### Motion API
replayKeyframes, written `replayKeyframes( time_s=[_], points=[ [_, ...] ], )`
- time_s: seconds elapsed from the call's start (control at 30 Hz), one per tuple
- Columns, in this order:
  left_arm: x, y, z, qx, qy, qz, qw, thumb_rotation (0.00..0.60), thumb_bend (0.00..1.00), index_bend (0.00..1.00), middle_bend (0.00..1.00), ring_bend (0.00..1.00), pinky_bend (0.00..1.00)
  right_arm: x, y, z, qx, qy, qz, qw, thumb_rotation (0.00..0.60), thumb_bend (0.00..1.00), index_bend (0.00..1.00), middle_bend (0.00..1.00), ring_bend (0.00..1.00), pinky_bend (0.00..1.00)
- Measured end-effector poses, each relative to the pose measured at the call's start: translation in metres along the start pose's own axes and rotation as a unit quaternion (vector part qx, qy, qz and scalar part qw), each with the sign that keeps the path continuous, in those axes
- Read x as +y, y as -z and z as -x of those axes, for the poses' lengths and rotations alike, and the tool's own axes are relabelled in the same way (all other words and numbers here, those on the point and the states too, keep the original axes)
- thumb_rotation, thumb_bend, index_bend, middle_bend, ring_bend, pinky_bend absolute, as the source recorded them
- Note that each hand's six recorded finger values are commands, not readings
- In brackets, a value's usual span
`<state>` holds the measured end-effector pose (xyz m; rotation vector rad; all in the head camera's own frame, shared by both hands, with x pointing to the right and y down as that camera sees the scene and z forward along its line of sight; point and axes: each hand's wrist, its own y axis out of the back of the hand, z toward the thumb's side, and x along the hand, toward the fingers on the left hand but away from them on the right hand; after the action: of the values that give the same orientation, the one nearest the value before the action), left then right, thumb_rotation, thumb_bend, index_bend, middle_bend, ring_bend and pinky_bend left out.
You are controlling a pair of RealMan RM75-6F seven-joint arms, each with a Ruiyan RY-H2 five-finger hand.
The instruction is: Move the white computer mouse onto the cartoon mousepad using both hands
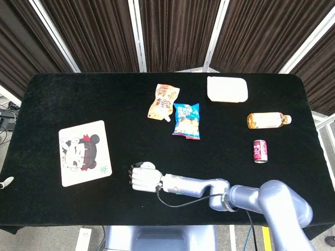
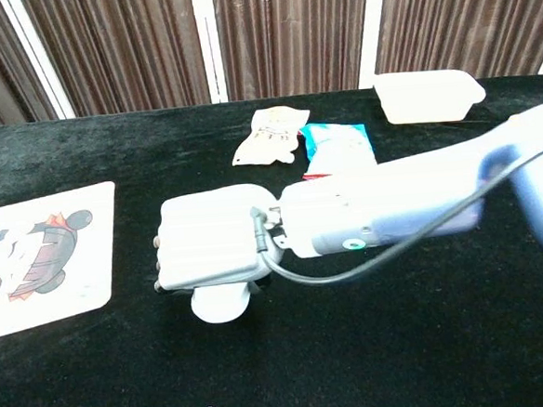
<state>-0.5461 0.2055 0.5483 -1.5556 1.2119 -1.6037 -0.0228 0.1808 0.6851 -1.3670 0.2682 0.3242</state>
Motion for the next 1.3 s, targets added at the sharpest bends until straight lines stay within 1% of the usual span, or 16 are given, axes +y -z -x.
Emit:
replayKeyframes(
  time_s=[0.1,0.13,0.17,0.23,0.27,0.3,0.37,0.43,0.7,0.8,0.97,1.07,1.17,1.2,1.27,1.3],
  points=[
    [-0.001,0.004,-0.001,0.006,0.004,0.000,1.0000,0.600,0.00,0.00,0.00,0.00,0.00,-0.003,0.002,0.016,0.010,-0.006,-0.019,0.9997,0.600,0.32,0.50,0.54,0.37,0.49],
    [-0.001,0.005,-0.001,0.008,0.005,0.000,1.0000,0.600,0.00,0.00,0.00,0.00,0.00,-0.003,0.004,0.021,0.013,-0.007,-0.024,0.9996,0.600,0.29,0.50,0.54,0.37,0.49],
    [-0.001,0.007,-0.002,0.010,0.005,0.000,0.9999,0.600,0.00,0.00,0.00,0.00,0.00,-0.003,0.005,0.024,0.014,-0.007,-0.026,0.9995,0.600,0.22,0.47,0.50,0.35,0.47],
    [-0.001,0.009,-0.003,0.014,0.005,0.000,0.9999,0.600,0.00,0.00,0.00,0.00,0.00,-0.004,0.008,0.028,0.014,-0.006,-0.031,0.9994,0.600,0.07,0.30,0.34,0.23,0.35],
    [-0.002,0.009,-0.003,0.015,0.006,0.000,0.9999,0.600,0.00,0.00,0.00,0.00,0.00,-0.004,0.010,0.029,0.013,-0.005,-0.036,0.9993,0.600,0.01,0.16,0.20,0.13,0.24],
    [-0.002,0.010,-0.003,0.017,0.007,0.000,0.9998,0.600,0.00,0.00,0.00,0.00,0.00,-0.004,0.012,0.029,0.012,-0.004,-0.041,0.9991,0.600,0.00,0.06,0.09,0.05,0.13],
    [-0.003,0.010,-0.004,0.018,0.008,-0.001,0.9998,0.600,0.00,0.00,0.00,0.00,0.00,-0.003,0.015,0.029,0.009,0.000,-0.052,0.9986,0.600,0.00,0.00,0.00,0.00,0.03],
    [-0.005,0.011,-0.004,0.019,0.010,-0.001,0.9998,0.600,0.00,0.00,0.00,0.00,0.00,-0.001,0.019,0.026,0.002,0.005,-0.054,0.9985,0.600,0.00,0.00,0.00,0.00,0.00],
    [-0.008,0.010,-0.005,0.017,0.015,-0.004,0.9997,0.600,0.00,0.00,0.00,0.00,0.00,0.010,0.039,-0.005,-0.028,0.025,-0.053,0.9979,0.600,0.00,0.00,0.00,0.00,0.00],
    [-0.009,0.007,-0.005,0.011,0.015,-0.005,0.9998,0.600,0.00,0.00,0.00,0.00,0.00,0.012,0.053,-0.029,-0.052,0.033,-0.048,0.9970,0.600,0.00,0.00,0.00,0.00,0.00],
    [-0.011,-0.005,-0.005,-0.017,0.014,-0.004,0.9998,0.600,0.00,0.00,0.00,0.00,0.00,0.008,0.081,-0.098,-0.136,0.038,-0.004,0.9900,0.600,0.00,0.00,0.00,0.00,0.00],
    [-0.013,-0.019,-0.007,-0.049,0.015,-0.008,0.9986,0.600,0.00,0.00,0.00,0.00,0.00,0.001,0.093,-0.149,-0.207,0.030,0.043,0.9769,0.600,0.00,0.00,0.00,0.00,0.00],
    [-0.015,-0.043,-0.011,-0.096,0.018,-0.029,0.9948,0.600,0.00,0.00,0.00,0.00,0.00,-0.002,0.094,-0.199,-0.286,0.021,0.105,0.9524,0.600,0.00,0.00,0.00,0.00,0.00],
    [-0.016,-0.053,-0.014,-0.117,0.019,-0.043,0.9920,0.600,0.00,0.00,0.00,0.00,0.00,-0.003,0.092,-0.213,-0.310,0.021,0.128,0.9418,0.600,0.00,0.00,0.00,0.00,0.00],
    [-0.019,-0.073,-0.020,-0.157,0.024,-0.070,0.9848,0.600,0.02,0.00,0.00,0.00,0.00,-0.007,0.086,-0.251,-0.374,0.015,0.182,0.9091,0.600,0.00,0.00,0.00,0.00,0.00],
    [-0.023,-0.090,-0.024,-0.192,0.027,-0.089,0.9769,0.600,0.04,0.00,0.00,0.00,0.00,-0.012,0.083,-0.277,-0.411,0.007,0.204,0.8883,0.600,0.00,0.00,0.00,0.00,0.00]
  ],
)
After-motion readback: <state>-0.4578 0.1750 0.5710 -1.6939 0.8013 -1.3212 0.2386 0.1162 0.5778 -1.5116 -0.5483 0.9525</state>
